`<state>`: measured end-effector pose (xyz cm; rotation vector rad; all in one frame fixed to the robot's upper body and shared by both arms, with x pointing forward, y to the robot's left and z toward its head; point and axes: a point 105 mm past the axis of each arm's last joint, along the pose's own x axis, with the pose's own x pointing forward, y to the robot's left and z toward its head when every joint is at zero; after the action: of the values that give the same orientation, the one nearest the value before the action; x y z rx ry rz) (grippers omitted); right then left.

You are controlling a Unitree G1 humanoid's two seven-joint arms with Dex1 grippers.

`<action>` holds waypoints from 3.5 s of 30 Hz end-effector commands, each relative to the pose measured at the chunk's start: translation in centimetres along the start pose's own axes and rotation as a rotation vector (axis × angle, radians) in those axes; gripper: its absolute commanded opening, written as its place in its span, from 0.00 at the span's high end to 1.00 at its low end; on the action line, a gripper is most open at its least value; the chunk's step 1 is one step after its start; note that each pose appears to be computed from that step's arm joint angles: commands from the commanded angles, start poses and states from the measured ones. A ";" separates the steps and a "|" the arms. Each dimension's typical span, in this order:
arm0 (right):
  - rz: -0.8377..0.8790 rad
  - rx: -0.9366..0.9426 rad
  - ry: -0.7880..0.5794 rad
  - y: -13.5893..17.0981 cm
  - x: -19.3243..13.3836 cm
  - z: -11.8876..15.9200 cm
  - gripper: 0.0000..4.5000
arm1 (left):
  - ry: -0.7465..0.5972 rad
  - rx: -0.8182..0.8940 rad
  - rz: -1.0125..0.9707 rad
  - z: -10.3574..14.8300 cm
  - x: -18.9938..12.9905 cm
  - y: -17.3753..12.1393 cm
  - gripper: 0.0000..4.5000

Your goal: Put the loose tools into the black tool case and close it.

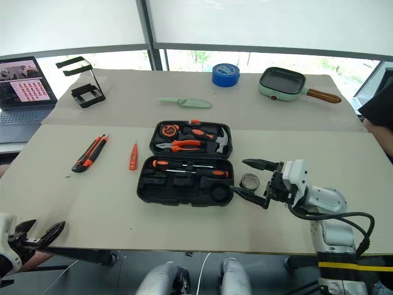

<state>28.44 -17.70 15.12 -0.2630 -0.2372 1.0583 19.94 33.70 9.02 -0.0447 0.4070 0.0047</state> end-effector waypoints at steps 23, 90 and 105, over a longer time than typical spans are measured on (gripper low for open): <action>0.144 -0.041 -0.128 3.0 3.8 5.2 0.00 | 0.028 -0.053 -0.056 9.6 15.7 -13.3 0.00; 0.111 -0.069 0.054 2.9 1.2 4.2 0.00 | 0.028 1.203 -1.187 7.8 11.5 -22.7 0.90; 0.121 -0.045 0.066 3.2 1.7 3.6 0.00 | -0.066 1.134 -1.243 8.7 10.9 -24.2 0.78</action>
<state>25.60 -14.32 17.02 -0.3463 -0.1684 1.1673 34.20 10.51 13.00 0.8771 0.2732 -1.4038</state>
